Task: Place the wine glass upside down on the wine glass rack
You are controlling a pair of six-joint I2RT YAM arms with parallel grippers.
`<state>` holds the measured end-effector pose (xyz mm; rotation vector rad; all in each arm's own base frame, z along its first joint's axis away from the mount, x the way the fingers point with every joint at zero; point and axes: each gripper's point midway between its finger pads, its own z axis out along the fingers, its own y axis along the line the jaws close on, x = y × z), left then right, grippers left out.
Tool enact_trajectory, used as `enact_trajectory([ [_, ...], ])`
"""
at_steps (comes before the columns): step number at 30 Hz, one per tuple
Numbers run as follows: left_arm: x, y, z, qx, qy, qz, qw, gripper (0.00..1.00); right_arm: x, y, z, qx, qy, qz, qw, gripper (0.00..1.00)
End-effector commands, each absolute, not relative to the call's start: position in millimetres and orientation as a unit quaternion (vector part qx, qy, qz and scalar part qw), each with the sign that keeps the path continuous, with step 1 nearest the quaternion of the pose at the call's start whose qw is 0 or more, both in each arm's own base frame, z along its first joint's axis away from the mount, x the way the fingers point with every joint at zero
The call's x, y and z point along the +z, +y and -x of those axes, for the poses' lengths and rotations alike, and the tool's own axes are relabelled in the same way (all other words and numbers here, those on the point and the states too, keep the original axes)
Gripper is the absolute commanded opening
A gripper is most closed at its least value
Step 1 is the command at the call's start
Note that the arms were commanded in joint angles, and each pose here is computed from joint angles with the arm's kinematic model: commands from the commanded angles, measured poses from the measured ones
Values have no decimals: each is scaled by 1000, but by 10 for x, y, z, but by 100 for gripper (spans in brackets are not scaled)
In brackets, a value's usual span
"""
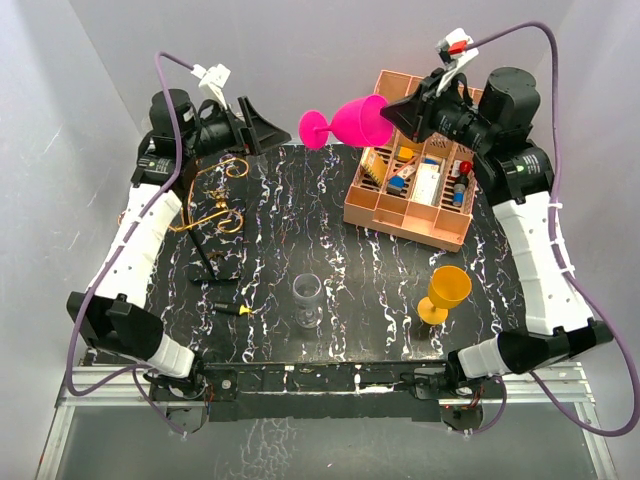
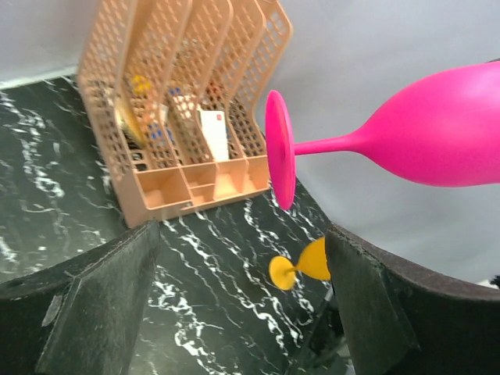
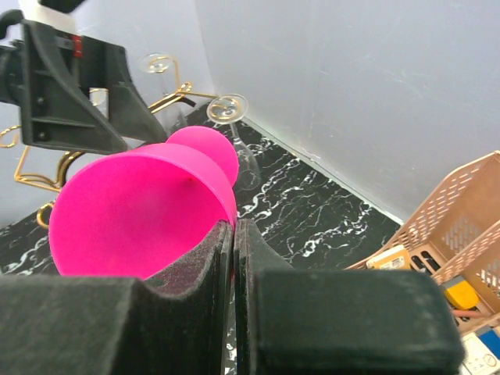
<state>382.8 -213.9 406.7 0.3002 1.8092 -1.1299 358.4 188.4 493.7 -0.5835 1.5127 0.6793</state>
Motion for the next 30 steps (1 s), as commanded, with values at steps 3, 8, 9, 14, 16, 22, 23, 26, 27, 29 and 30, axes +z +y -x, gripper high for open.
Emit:
enact_trajectory([
  [3,4356,-2392,-3487,-536,689,-156,462,83,5234,1937,-3256,350,608,282,655,8],
  [8,4351,-2499,-3448,-542,686,-166,457,82,5181,1954,-3210,356,606,290,650,8],
  [9,4334,-2516,-3460,-540,688,-165,456,81,5186,1956,-3201,356,605,292,650,8],
  [14,4268,-2592,-3504,-539,695,-161,448,71,5196,1942,-3210,349,604,293,653,8],
  [16,4251,-2605,-3505,-537,697,-162,446,65,5176,1925,-3242,340,608,292,656,8],
  [22,4205,-2633,-3508,-525,703,-171,449,50,5086,1911,-3314,330,615,292,654,8],
  [23,4203,-2638,-3508,-524,703,-172,449,49,5075,1910,-3323,328,616,292,653,8],
  [26,4188,-2652,-3518,-524,704,-173,448,42,5050,1914,-3333,328,618,294,651,8],
  [27,4178,-2658,-3521,-524,704,-174,447,39,5041,1920,-3336,329,618,295,650,8],
  [29,4168,-2663,-3531,-524,705,-173,445,34,5022,1923,-3344,329,620,296,648,8],
  [30,4168,-2663,-3532,-524,705,-173,446,30,5013,1924,-3347,329,620,296,647,8],
])
